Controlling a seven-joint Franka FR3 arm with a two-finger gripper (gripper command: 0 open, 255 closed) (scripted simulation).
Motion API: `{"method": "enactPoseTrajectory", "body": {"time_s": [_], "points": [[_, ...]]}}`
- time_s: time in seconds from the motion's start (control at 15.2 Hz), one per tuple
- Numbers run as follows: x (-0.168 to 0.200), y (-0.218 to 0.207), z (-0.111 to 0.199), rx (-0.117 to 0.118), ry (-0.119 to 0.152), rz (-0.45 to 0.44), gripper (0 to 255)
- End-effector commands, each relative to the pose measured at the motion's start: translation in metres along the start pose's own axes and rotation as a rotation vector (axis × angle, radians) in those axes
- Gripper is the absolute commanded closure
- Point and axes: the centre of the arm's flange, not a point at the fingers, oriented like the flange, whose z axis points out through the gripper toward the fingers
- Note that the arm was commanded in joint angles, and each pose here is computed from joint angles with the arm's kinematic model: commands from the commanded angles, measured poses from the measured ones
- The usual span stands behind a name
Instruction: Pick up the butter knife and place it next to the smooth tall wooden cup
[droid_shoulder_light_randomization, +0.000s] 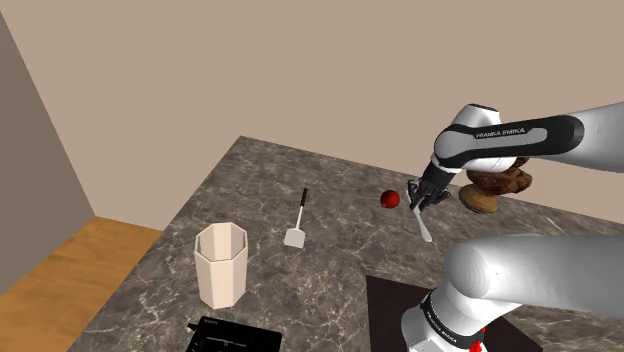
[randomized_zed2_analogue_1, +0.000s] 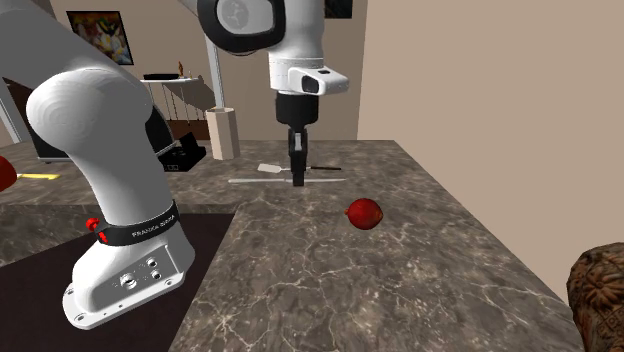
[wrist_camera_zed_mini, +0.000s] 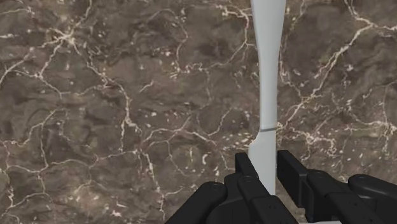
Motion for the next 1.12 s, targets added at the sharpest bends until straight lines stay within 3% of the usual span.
{"method": "enactPoseTrajectory", "body": {"time_s": [0.0,1.06], "points": [[0.001,-0.001,-0.011,0.000,-0.001,0.000,255],[0.000,-0.004,-0.095,0.000,-0.001,0.000,255]]}}
